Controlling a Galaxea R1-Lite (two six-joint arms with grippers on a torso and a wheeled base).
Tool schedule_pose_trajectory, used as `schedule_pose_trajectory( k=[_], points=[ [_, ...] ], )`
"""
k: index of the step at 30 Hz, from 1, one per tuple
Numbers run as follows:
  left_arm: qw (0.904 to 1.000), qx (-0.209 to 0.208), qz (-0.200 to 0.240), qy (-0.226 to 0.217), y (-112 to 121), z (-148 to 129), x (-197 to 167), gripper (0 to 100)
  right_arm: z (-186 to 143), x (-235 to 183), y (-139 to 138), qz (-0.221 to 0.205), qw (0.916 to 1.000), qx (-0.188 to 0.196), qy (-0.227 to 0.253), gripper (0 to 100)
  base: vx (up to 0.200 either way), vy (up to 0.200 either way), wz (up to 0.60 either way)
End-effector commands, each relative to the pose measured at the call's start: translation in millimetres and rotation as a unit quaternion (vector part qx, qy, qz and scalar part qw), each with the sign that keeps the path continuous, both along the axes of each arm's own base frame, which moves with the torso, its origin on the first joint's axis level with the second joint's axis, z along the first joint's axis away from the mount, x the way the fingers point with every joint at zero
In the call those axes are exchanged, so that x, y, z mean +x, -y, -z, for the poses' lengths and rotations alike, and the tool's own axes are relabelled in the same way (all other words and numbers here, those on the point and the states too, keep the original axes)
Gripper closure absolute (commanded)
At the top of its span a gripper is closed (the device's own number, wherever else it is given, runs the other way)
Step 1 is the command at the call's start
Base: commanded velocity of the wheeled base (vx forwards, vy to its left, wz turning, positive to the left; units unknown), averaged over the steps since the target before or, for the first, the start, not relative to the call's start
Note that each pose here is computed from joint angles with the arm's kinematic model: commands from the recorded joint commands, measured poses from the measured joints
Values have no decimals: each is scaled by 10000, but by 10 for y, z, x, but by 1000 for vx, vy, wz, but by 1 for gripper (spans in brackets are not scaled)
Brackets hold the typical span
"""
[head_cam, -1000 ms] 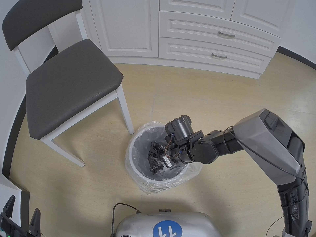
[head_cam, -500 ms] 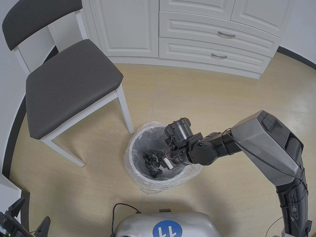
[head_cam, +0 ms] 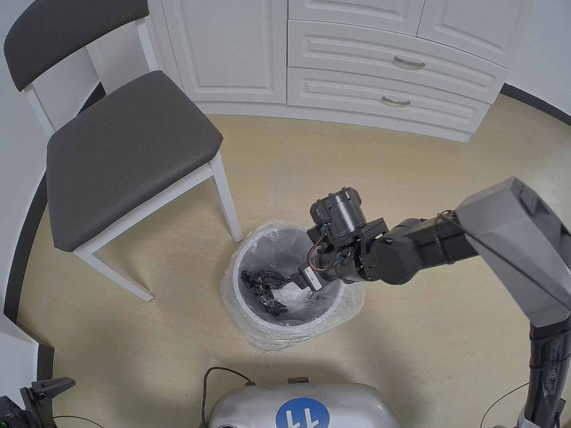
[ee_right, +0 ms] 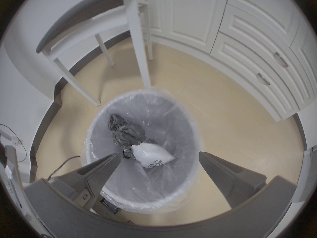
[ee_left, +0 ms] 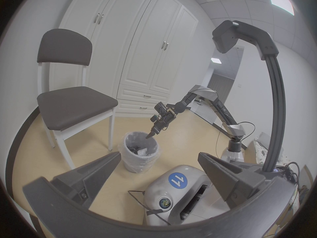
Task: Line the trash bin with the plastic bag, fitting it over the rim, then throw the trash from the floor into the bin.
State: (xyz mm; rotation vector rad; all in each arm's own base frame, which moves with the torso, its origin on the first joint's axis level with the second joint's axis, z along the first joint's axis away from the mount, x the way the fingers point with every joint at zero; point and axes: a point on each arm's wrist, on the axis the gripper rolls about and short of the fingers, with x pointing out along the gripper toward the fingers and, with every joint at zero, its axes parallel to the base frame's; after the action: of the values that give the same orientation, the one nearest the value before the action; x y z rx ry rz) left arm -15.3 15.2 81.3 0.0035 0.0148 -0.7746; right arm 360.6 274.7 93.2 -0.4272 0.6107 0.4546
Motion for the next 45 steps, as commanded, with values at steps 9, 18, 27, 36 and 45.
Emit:
schedule_pose_trajectory(
  k=[9, 18, 27, 36, 45],
  points=[
    [9998, -50, 169, 54, -14, 58, -3, 0, -970, -546, 493, 461, 9932, 963, 455, 0, 0, 0, 0],
    [9989, -80, -460, 27, 6, 58, -23, 0, -1068, -697, 834, 843, 9888, 1157, 416, 0, 67, 0, 0],
    [9959, 20, -896, 91, 23, 56, -38, 0, -1066, -823, 1246, 1410, 9782, 1457, 443, 0, 200, 0, 0],
    [9931, 52, -1170, 114, 35, 59, -44, 0, -768, -993, 1568, 1638, 9697, 1666, 714, 0, 67, 0, 0],
    [9953, 52, -956, 137, 29, 58, -39, 0, -564, -1096, 1595, 1553, 9632, 1966, 976, 0, -67, 0, 0]
  ],
)
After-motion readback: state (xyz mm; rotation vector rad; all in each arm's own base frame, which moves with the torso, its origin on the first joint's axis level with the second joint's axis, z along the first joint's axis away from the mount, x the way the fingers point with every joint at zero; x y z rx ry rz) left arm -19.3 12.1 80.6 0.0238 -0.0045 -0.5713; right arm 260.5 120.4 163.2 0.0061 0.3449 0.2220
